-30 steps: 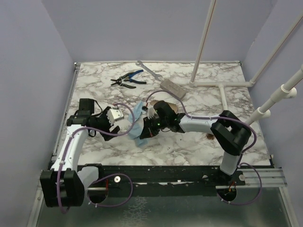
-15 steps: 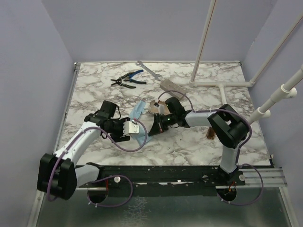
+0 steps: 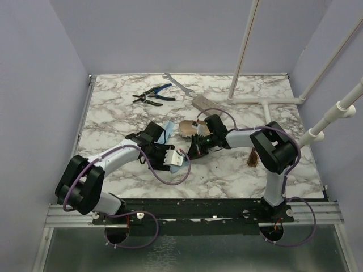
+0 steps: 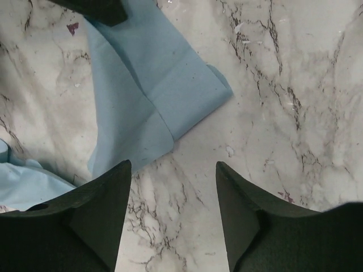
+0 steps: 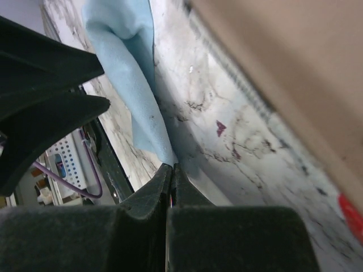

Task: Organize the sunglasses
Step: Adjust the glasses cleaning cloth at the center of the board.

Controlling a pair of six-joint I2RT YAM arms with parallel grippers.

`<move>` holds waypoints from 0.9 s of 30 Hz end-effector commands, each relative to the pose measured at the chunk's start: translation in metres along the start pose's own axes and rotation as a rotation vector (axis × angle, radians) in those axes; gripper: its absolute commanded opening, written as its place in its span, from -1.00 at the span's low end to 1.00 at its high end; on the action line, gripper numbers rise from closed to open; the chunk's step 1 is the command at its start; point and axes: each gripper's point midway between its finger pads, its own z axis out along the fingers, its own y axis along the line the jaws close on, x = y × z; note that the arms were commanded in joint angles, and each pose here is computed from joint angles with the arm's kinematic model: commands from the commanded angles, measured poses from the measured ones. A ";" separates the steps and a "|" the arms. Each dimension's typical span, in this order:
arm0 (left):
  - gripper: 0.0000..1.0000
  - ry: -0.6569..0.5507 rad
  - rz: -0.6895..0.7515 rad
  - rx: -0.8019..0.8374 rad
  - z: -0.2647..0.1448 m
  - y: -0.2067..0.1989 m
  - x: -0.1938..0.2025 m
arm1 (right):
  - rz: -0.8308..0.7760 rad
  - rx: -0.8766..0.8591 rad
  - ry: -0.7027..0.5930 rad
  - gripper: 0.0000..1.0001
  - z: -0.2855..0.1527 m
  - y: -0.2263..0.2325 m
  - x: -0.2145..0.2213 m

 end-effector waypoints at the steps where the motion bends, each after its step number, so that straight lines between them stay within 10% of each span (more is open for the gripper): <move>1: 0.21 0.023 0.062 -0.034 0.009 0.018 -0.002 | 0.014 0.015 -0.002 -0.99 -0.006 -0.004 0.000; 14: -0.19 0.035 0.072 -0.113 0.024 0.047 -0.005 | -0.011 0.013 -0.013 -0.99 -0.007 -0.002 -0.002; 27: -0.14 -0.021 0.090 0.050 0.023 0.028 -0.021 | -0.029 0.018 0.003 -0.99 -0.006 -0.005 0.000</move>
